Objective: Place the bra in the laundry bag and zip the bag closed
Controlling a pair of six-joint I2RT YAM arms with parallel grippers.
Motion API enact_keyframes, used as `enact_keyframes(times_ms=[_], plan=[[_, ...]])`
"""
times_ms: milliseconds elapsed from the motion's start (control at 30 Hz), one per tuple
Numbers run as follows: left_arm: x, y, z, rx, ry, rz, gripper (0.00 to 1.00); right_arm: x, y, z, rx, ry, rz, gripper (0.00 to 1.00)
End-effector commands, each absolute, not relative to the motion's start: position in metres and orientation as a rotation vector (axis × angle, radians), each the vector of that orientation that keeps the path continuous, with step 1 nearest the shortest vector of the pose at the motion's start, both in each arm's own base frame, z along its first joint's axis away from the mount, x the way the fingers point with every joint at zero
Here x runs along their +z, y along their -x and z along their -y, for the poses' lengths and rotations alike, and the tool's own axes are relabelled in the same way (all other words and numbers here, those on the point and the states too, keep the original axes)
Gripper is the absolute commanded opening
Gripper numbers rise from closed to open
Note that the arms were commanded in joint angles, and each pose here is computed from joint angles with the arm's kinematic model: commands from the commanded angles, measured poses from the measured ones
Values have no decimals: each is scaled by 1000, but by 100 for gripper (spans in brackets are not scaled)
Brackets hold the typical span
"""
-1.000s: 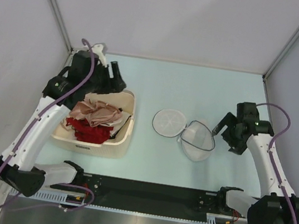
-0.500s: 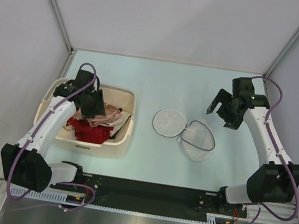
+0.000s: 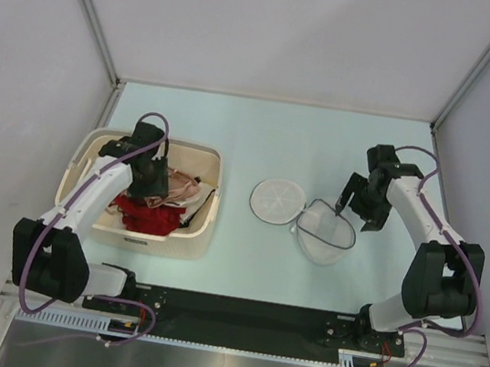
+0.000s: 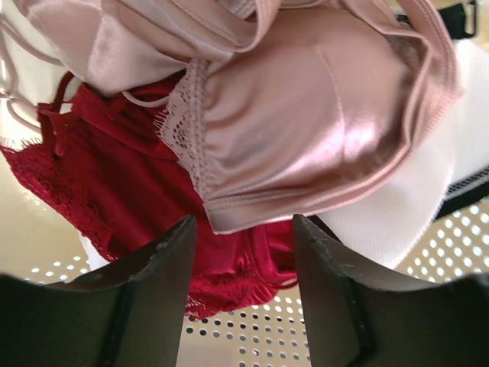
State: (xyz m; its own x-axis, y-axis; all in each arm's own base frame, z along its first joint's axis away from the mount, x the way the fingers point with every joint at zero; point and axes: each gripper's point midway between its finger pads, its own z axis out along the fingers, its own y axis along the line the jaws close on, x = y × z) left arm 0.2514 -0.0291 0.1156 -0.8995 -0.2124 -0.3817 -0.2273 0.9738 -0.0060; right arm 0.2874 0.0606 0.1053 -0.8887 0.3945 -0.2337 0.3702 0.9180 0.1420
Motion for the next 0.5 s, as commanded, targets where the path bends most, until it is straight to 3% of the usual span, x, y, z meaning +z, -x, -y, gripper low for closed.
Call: enact_keyframes(times_ms=[0, 200, 233, 400, 467], plan=[[113, -263, 17, 133, 278, -2704, 57, 102, -274, -53, 112, -551, -2806, 78], [108, -268, 17, 141, 257, -2719, 56, 99, -271, -55, 147, -476, -2794, 72], [106, -271, 18, 135, 259, -2711, 54, 99, -271, -54, 143, -476, -2788, 65], [96, -274, 20, 139, 273, -2743, 39, 91, -276, -33, 25, -580, -2759, 53], [95, -275, 20, 137, 277, -2743, 33, 89, -277, -14, -45, -665, -2728, 43]])
